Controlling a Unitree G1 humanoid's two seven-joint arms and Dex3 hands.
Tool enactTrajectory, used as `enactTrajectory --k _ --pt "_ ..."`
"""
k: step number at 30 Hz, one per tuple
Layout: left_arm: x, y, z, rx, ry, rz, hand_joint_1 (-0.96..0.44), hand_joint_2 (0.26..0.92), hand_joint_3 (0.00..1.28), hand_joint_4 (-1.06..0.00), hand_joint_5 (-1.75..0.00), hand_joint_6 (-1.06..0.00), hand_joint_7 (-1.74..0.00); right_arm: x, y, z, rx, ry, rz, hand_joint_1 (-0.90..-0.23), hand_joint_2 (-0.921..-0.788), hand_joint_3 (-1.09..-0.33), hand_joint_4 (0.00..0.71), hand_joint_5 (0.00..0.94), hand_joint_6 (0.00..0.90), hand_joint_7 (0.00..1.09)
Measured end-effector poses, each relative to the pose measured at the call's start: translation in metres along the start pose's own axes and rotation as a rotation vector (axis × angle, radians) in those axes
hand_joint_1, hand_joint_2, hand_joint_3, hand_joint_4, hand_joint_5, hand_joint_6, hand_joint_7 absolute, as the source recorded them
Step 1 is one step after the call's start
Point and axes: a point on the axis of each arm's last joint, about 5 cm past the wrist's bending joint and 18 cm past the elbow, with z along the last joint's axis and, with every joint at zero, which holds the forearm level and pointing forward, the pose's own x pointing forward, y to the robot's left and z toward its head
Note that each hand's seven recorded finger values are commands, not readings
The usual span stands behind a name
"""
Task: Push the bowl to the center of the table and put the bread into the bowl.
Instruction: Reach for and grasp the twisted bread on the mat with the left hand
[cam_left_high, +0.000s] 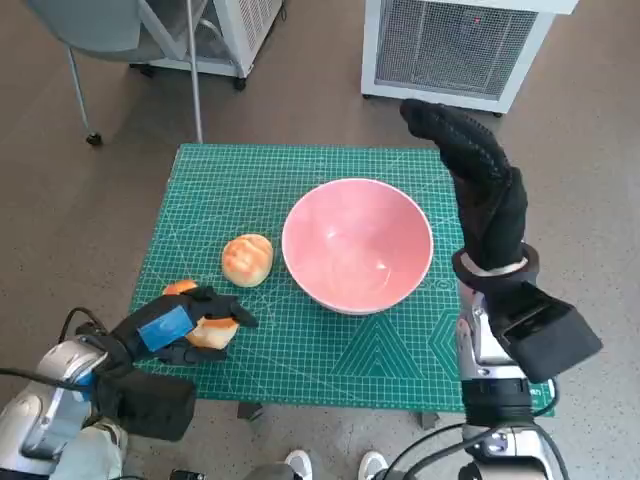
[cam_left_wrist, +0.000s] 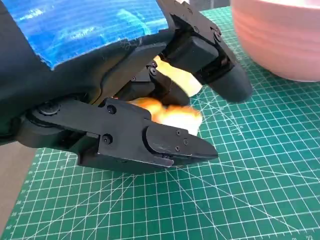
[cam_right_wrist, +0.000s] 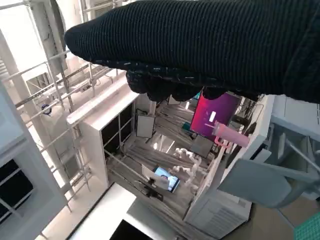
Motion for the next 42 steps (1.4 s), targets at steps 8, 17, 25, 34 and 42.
enactTrajectory --k 8,17,25,34,42 --pt "-0.003 0.001 -0.003 0.007 0.012 0.011 0.00 0.919 0.11 -0.68 -1.19 -0.54 -1.26 -0.0001 0.000 0.000 0.000 0.000 0.000 -0.666 -0.921 -0.826 0.274 0.001 -0.001 0.67" --pt "-0.013 0.008 -0.004 -0.003 0.021 0.063 0.00 0.920 0.12 -0.67 -1.18 -0.53 -1.27 -0.0003 0.000 0.000 0.001 -0.002 -0.001 -0.666 -0.921 -0.826 0.274 0.001 -0.001 0.67" --pt "-0.025 0.032 0.005 -0.004 -0.021 0.191 0.00 0.921 0.13 -0.65 -1.24 -0.52 -1.25 -0.0008 0.001 0.000 0.003 -0.001 0.000 -0.666 -0.921 -0.826 0.274 0.001 -0.001 0.67" --pt "-0.029 0.044 0.007 0.000 -0.049 0.285 0.00 0.920 0.14 -0.64 -1.25 -0.53 -1.25 -0.0008 0.001 0.000 0.005 -0.001 -0.001 -0.667 -0.921 -0.826 0.274 0.001 -0.001 0.67" --pt "-0.031 0.046 0.006 -0.022 -0.072 0.301 0.00 0.920 0.13 -0.64 -1.23 -0.55 -1.24 -0.0014 0.000 0.000 0.004 -0.002 -0.001 -0.666 -0.921 -0.828 0.275 0.001 -0.001 0.67"
